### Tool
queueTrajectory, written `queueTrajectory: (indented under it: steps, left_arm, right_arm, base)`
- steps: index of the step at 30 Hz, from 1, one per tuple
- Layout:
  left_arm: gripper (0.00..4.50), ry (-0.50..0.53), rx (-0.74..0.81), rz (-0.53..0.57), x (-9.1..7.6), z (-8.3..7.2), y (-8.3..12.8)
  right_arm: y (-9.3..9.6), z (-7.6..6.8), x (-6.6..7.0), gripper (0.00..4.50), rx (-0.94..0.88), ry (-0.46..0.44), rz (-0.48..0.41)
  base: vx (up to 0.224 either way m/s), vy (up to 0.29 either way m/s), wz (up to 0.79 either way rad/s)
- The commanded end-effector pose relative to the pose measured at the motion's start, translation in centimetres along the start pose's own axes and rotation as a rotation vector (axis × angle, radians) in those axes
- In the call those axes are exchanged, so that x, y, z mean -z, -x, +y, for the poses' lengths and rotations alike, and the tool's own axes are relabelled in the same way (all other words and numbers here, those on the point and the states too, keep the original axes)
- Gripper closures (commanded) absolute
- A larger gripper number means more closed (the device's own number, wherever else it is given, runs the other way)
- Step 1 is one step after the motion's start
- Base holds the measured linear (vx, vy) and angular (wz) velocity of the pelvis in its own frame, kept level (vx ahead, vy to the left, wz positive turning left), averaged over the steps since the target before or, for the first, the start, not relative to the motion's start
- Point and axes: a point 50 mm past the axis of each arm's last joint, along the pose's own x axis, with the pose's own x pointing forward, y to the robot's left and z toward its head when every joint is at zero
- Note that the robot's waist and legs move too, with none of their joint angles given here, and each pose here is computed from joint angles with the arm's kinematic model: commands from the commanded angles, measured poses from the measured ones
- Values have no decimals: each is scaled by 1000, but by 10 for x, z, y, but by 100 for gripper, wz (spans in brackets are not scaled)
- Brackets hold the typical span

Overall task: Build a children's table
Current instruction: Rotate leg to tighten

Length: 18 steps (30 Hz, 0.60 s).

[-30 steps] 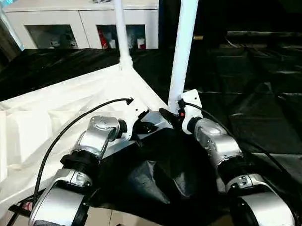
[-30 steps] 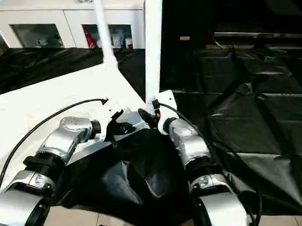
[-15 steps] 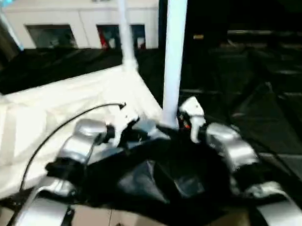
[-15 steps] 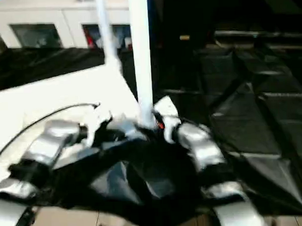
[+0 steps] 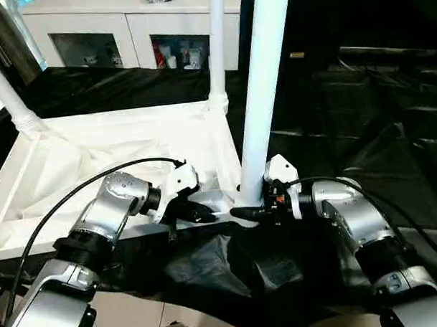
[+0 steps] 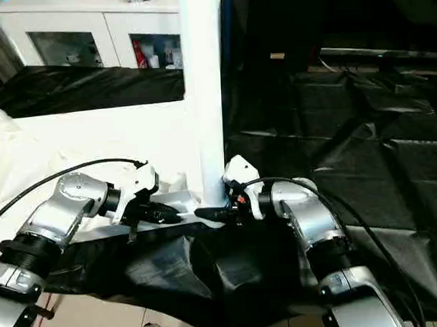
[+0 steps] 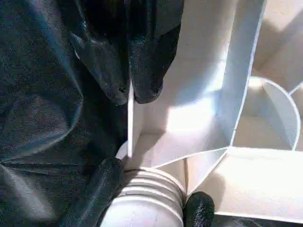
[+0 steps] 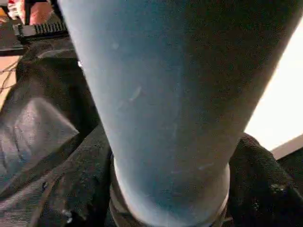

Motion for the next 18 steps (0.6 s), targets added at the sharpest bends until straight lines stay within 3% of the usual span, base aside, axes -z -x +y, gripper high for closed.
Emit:
queueTrajectory:
  steps: [1,7,8,9,11,16,18]
  left_arm:
    - [450,-50,-8,-49,-16,1,-8]
    - [450,10,-141,-81,-21,11,-13]
    - [450,45,-234,-93,-26,19,-18]
    - [450,45,-234,-93,-26,19,-18]
    - [450,92,-347,-111,-33,28,-24]
    - [450,134,-422,-153,-45,33,-34]
    - [450,119,-409,-168,-48,31,-38]
  right_arm:
    - [-20,15,-6,173,-115,-13,-43]
    - [-39,5,-2,180,123,-101,-70]
    - [-50,-4,-4,181,289,-192,-112]
    - [-50,-4,-4,181,289,-192,-112]
    - [-61,-9,-5,181,424,-285,-134]
    - [-76,-9,-8,181,525,-298,-124]
    - [-83,-3,-13,181,481,-236,-127]
  base:
    - [0,0,0]
    - [0,0,0]
    - [0,0,0]
    - [0,0,0]
    - [0,0,0]
    - [0,0,0]
    - [0,0,0]
